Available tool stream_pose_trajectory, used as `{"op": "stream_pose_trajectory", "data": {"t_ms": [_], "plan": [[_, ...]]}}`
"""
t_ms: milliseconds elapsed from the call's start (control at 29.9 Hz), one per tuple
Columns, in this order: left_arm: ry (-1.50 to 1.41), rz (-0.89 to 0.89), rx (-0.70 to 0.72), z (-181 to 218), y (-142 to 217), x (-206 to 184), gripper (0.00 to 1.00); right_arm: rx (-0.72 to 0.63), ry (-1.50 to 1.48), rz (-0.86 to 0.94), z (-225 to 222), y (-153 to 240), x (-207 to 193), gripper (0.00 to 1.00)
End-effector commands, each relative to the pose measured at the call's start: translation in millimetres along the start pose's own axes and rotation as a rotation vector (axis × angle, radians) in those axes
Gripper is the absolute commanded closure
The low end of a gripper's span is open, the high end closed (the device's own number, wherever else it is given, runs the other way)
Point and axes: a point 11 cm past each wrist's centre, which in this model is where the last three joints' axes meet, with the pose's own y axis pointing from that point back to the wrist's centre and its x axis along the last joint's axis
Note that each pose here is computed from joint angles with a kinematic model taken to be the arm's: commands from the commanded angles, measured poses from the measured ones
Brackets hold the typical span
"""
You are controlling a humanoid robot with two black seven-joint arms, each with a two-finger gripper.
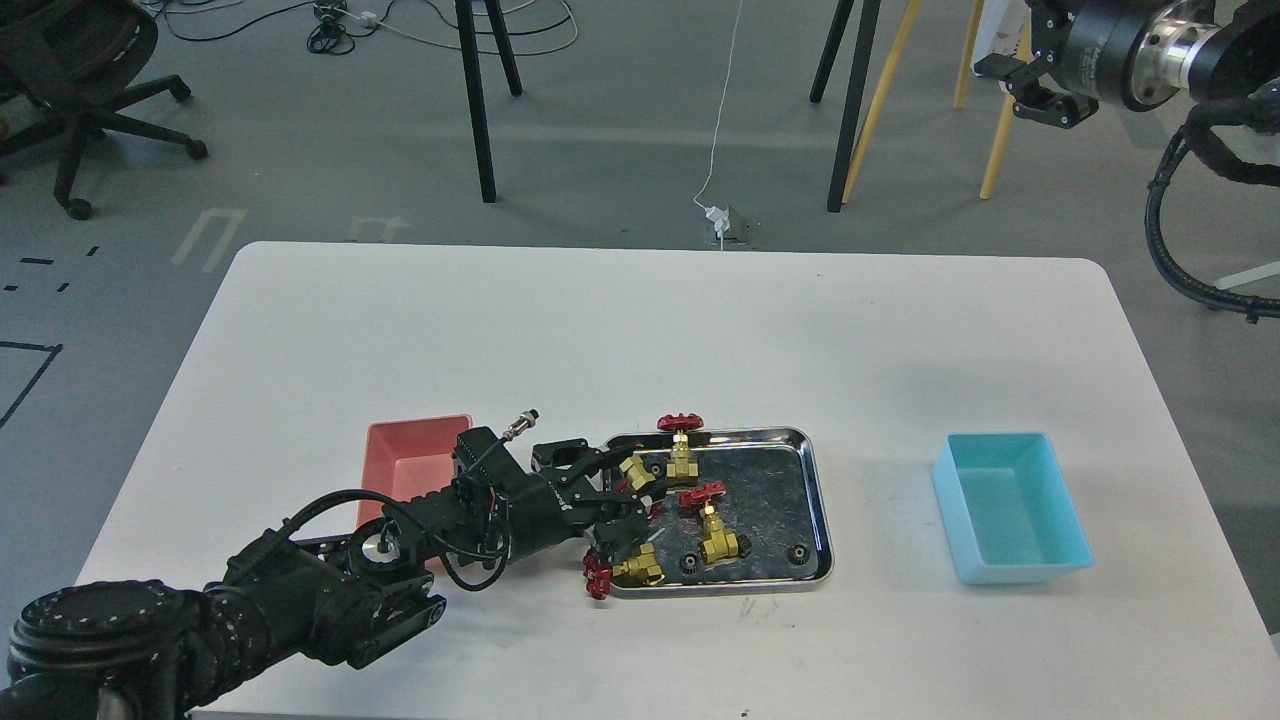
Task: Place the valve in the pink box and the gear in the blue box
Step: 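Lift the brass valve and lower it into the pink box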
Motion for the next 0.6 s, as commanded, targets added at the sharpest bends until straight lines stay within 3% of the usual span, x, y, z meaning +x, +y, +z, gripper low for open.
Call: {"op": "stream_pose_trajectory", "data": {"t_ms": [0,201,435,569], "plan": [[-0.005,-0.009,0.005,-3.0,3.0,-1.8,0.91,0.000,-0.001,0.003,-0.1,-3.3,-0.6,0.02],[-0.006,0.000,0.041,-20.3,15.5,3.5,0.94,-0.010,-0.011,0.013,3.0,-11.2,0.1,0.02],[0.098,0.118,0.066,-34.4,32.0,39.1,0.94,-0.019,-0.010,-0.007,6.4,-20.8,-10.3,0.02],[0.145,0.164,0.112,-55.1,59.5,56.1,0.93,-0.015,-0.011,-0.019,4.5,-25.0,-16.4,0.02]]}}
